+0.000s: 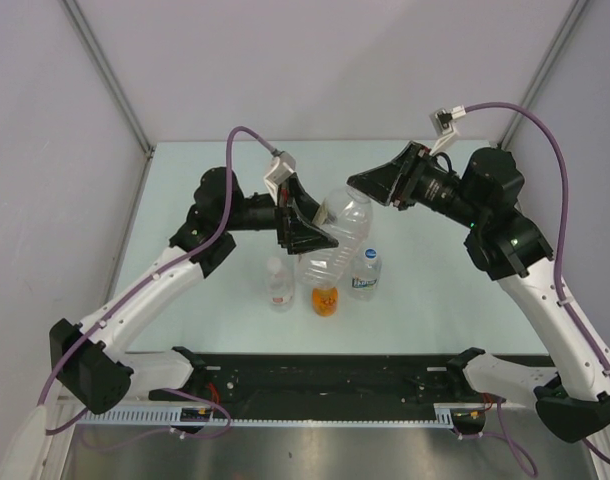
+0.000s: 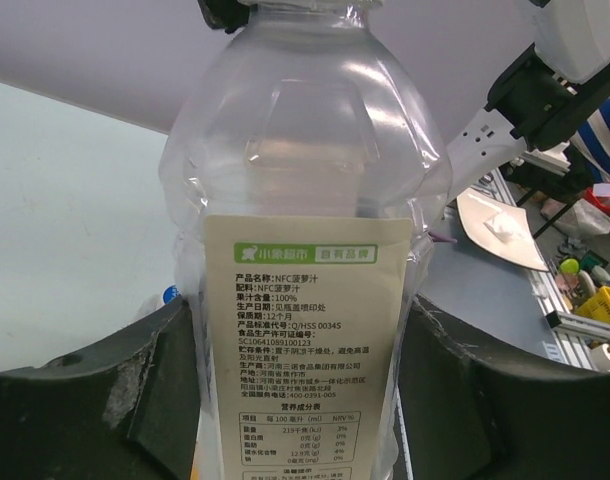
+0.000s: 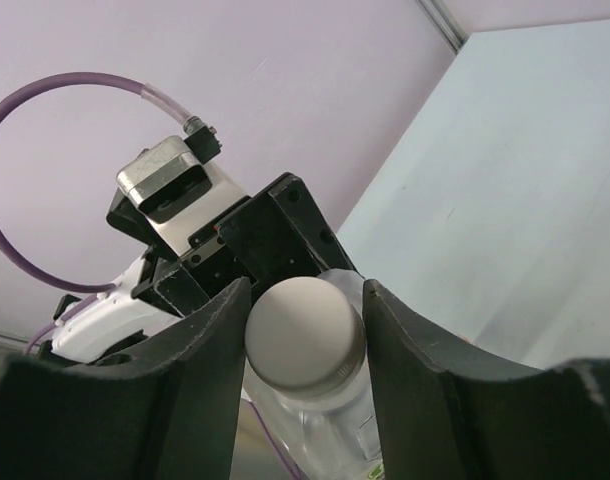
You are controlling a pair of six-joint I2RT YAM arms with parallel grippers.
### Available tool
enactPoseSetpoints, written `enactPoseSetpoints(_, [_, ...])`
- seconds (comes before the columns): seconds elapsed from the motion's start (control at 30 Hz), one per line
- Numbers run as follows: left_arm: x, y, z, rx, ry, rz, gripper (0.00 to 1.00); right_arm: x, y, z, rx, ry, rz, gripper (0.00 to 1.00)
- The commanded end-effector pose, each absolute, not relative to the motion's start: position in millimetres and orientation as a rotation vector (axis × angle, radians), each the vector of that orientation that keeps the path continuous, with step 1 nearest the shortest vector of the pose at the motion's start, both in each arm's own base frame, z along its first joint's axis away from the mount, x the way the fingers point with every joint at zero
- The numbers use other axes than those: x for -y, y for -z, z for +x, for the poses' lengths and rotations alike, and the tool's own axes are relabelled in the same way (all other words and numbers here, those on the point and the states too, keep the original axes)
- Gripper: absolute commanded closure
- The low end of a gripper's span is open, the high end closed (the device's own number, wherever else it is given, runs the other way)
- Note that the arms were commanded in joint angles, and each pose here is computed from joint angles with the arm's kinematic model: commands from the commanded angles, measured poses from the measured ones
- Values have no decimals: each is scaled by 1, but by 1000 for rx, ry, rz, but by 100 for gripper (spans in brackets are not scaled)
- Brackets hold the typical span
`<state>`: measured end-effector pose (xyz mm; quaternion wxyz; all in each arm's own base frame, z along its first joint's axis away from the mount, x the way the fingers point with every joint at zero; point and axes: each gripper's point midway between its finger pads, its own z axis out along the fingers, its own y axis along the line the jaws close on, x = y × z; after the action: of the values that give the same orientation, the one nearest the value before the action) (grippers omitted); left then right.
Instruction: Unscrew the bottle caps
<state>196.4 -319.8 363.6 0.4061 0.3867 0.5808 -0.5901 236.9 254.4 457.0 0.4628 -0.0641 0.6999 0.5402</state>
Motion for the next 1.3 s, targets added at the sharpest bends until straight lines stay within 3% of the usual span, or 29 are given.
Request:
enactPoseSetpoints(0.0, [319,-388,205,-1366,1400,958,82,-258,-470,202,-1699,-1417,-241,41])
enactPoseSetpoints(0.03, [319,-389,205,-1366,1394,958,85,-256,-470,203,-1700,-1408,-232,33])
enactPoseSetpoints(0.17, [317,-395,208,-1361,1365,953,90,-248,-468,208,-1722,-1352,-192,21])
enactPoseSetpoints(0.4, [312,-403,216,-1371,1283,930,100,-224,-487,219,-1676,-1217,-92,13])
enactPoseSetpoints(0.8, [277,-425,273,-1357,796,695,100,-170,-496,240,-1627,-910,177,12])
enactPoseSetpoints(1.07, [276,-415,298,-1383,409,609,100,-185,-502,251,-1560,-893,171,16])
enactPoseSetpoints(1.27, [281,-407,300,-1407,319,592,100,-216,-509,260,-1555,-855,132,17])
